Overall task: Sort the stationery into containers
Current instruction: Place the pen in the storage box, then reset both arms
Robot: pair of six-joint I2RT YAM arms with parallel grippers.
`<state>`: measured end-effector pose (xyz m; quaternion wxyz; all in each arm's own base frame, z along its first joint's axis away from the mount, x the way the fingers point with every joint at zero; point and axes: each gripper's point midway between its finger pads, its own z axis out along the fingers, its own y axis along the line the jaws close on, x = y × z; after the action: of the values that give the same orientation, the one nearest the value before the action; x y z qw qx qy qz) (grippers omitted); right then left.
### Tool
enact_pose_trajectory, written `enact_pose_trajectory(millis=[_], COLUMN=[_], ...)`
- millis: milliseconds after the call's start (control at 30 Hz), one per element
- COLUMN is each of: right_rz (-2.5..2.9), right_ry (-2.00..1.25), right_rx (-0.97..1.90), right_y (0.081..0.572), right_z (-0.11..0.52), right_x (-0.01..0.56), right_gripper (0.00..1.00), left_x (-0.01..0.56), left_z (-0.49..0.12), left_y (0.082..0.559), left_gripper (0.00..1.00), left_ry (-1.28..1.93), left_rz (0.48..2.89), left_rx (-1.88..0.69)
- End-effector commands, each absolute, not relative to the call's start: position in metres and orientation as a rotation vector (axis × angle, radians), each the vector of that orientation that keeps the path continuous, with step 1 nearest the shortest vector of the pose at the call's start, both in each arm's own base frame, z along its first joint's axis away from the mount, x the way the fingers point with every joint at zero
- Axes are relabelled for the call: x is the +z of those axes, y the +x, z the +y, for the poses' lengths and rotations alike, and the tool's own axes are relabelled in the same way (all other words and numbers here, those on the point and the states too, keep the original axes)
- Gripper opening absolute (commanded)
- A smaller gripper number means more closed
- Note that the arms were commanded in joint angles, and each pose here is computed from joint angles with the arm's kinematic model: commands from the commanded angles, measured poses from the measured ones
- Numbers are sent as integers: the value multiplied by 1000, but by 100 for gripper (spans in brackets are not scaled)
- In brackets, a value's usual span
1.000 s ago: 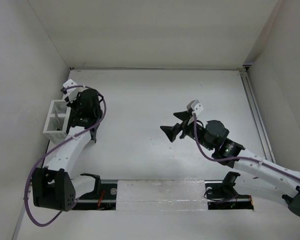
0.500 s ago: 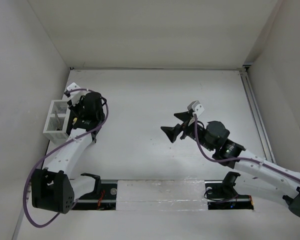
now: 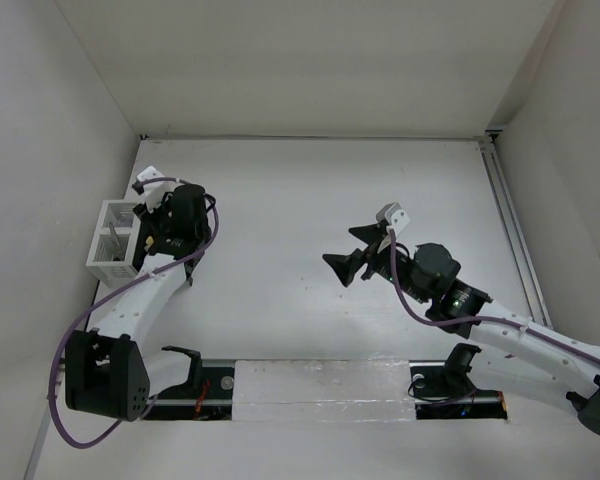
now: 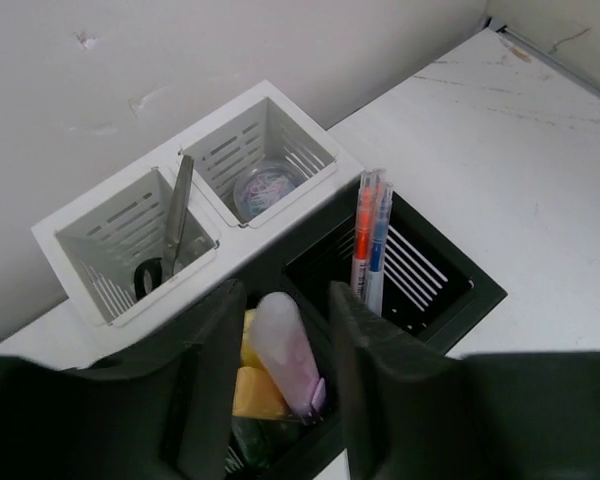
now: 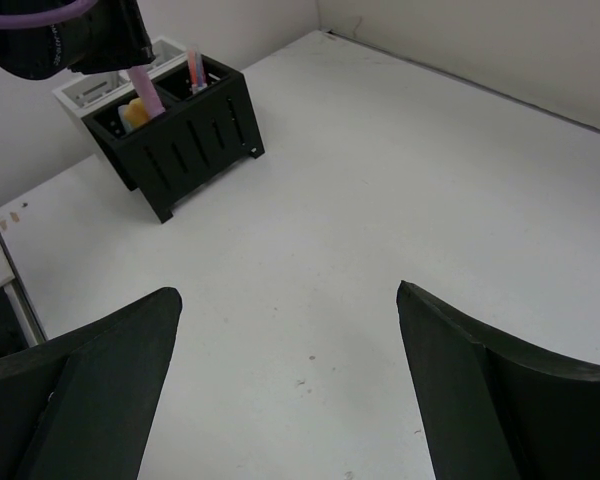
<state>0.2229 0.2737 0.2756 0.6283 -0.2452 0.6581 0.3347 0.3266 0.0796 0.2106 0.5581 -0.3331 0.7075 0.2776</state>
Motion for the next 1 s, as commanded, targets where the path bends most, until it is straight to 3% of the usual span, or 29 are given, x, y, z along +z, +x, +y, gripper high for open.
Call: enact_pose_trajectory(millis=[0,33,133,267,367,767,967], right_rz=[1432,1432,1432,1432,1434,1487,1631], right_ry=[-534,-534,-534,-534,-535,-547,-361], right_rx=[807,807,807,807,806,799,627], right_y=[221,221,221,221,222,228,257], right_z=[274,274,274,274,275,284,260], right_x=[296,296,296,296,294,276,288], right_gripper=[95,95,96,96,96,96,100], left_x=[218,218,226,245,273,346,327], left_z=[82,82,83,83,80,65,37], left_y=[325,325,321,316,309,271,257], left_gripper=[37,54,80,84,99,100,100], left_ry=[-811,-811,-826,-839,-817,-766,-721], left_rz=[1639,1639,1616,1579,1544,1407,1588], left_rx=[658,658,637,592,515,206,38])
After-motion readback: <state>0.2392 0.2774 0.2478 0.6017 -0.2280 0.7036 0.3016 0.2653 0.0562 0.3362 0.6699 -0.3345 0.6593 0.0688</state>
